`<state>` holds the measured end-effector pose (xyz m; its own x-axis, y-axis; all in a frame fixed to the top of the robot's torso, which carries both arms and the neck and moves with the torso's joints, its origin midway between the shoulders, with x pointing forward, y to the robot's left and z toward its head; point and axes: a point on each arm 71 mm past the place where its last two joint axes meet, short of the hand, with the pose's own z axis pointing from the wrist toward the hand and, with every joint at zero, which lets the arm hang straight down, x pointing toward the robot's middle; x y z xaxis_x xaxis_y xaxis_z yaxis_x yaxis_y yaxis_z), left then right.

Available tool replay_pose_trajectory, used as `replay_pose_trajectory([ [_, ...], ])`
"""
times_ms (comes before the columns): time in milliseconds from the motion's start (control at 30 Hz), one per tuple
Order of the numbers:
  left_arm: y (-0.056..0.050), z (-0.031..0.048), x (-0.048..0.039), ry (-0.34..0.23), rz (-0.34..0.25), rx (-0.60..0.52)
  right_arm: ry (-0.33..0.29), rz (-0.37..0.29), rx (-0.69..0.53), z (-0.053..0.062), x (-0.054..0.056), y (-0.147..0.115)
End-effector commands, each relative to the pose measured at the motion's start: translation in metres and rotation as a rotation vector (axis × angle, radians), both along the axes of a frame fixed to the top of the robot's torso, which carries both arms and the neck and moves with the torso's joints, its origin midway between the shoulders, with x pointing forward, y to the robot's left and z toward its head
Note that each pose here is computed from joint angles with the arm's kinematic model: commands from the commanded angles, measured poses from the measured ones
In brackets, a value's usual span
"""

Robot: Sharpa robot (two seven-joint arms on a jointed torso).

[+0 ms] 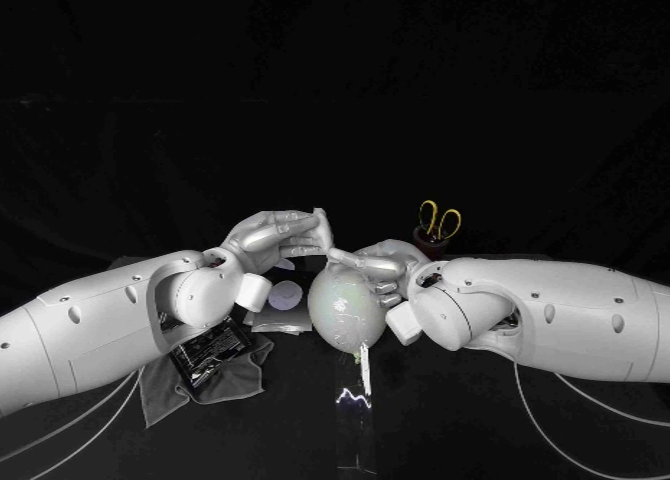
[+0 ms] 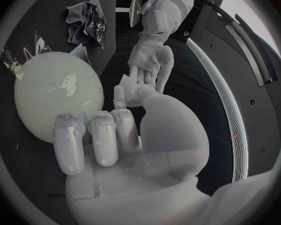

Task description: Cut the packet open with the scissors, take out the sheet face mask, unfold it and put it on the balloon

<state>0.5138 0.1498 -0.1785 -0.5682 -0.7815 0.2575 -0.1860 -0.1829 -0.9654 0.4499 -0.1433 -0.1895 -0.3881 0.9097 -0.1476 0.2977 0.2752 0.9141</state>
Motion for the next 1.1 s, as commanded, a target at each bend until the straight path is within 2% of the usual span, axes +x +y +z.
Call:
replay_pose_trajectory([
  [33,-0.0022,0.0027,-0.0002,-0.011,0.004,-0.024,0.024,-0.009,0.075,0.0004,-0.0007,0.0027],
  [433,-0.0024,0.0027,-0.0003,-0.010,0.003,-0.024,0.010,-0.035,0.115,0.0015,0.0013,0.0021],
  [1100,-0.0027,0.0025,-0.0001,-0.008,0.007,-0.021,0.009,-0.038,0.119,0.0017,0.0010,0.0016],
])
